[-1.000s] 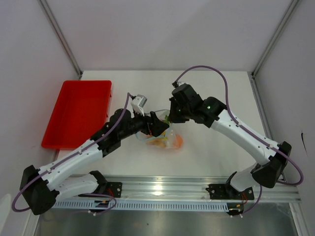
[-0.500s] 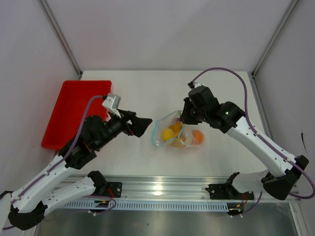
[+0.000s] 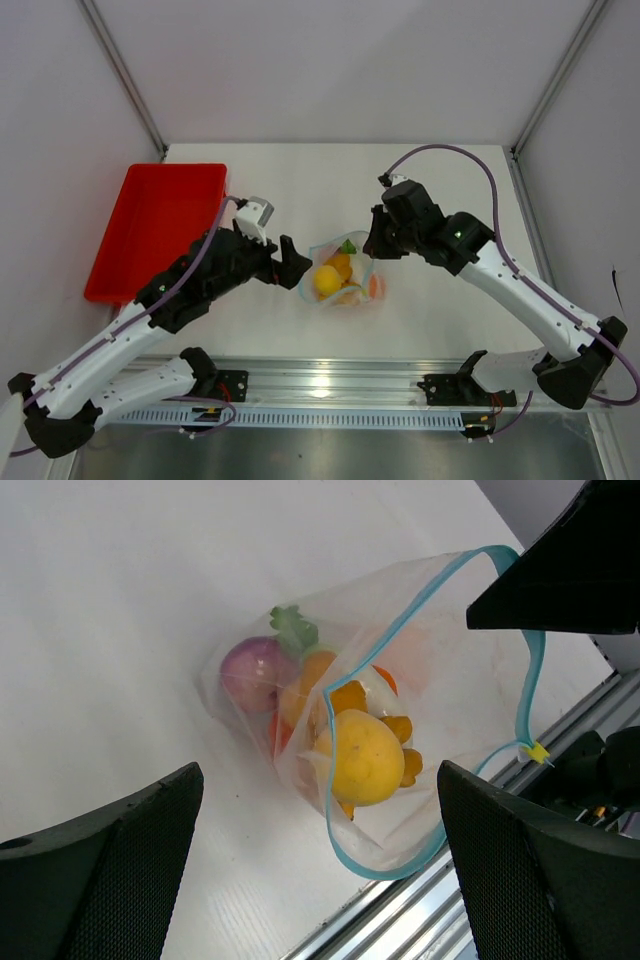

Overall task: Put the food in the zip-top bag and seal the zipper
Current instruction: Adjust the fake food in the zipper food storage bag.

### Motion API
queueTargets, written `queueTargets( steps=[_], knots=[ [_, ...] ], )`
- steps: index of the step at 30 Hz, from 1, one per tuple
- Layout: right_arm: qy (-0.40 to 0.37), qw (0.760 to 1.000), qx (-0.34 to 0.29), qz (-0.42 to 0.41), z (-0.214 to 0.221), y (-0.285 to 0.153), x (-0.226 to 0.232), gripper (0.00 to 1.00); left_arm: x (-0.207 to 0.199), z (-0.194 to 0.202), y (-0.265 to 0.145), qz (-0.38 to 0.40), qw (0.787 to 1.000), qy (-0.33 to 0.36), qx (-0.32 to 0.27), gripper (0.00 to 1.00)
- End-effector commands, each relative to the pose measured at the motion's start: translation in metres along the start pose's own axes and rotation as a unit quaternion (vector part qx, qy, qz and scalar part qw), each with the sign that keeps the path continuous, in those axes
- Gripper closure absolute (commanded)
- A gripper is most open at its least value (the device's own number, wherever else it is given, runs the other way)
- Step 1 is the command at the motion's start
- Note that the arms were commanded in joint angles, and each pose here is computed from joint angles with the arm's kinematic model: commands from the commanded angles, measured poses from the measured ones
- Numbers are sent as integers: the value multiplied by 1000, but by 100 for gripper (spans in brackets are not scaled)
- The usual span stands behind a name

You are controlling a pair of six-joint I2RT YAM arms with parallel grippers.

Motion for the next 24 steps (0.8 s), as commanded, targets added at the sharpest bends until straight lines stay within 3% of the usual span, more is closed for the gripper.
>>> queueTargets(
  steps=[1,13,17,19,20,22,23,24],
  knots=[
    [-4,999,-44,-30,-10,-14,5,100,-13,-6,8,23,999,18,28,0],
    [-13,997,-54,-46,-13,-20,8,100,-10,15,49,-3,995,10,99,0],
    [-16,997,-47,-54,-11,-16,10,100,-7,17,63,-10,995,14,97,4],
    [-18,997,-47,-58,-10,-15,10,100,-5,14,75,-12,995,16,101,20],
    [-21,997,-46,-59,-10,-15,10,100,-6,14,78,-3,994,14,106,41],
    [-24,997,-45,-60,-9,-14,10,100,-6,11,88,9,993,5,114,66],
    [-26,997,-45,-59,-9,-14,9,100,-5,1,91,15,994,-4,108,90],
    [-29,997,-43,-58,-8,-13,9,100,-6,0,92,23,993,-15,114,99]
  ],
)
Point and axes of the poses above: each gripper's point midway between its finger pads, its own y axis out along the fingers, its own x axis along the line the jaws close on, z = x × y, the point moved 6 cm from there along -y, back along the fingers, and after that the axes turned 8 degrees about -y, right-handed, at the moved point
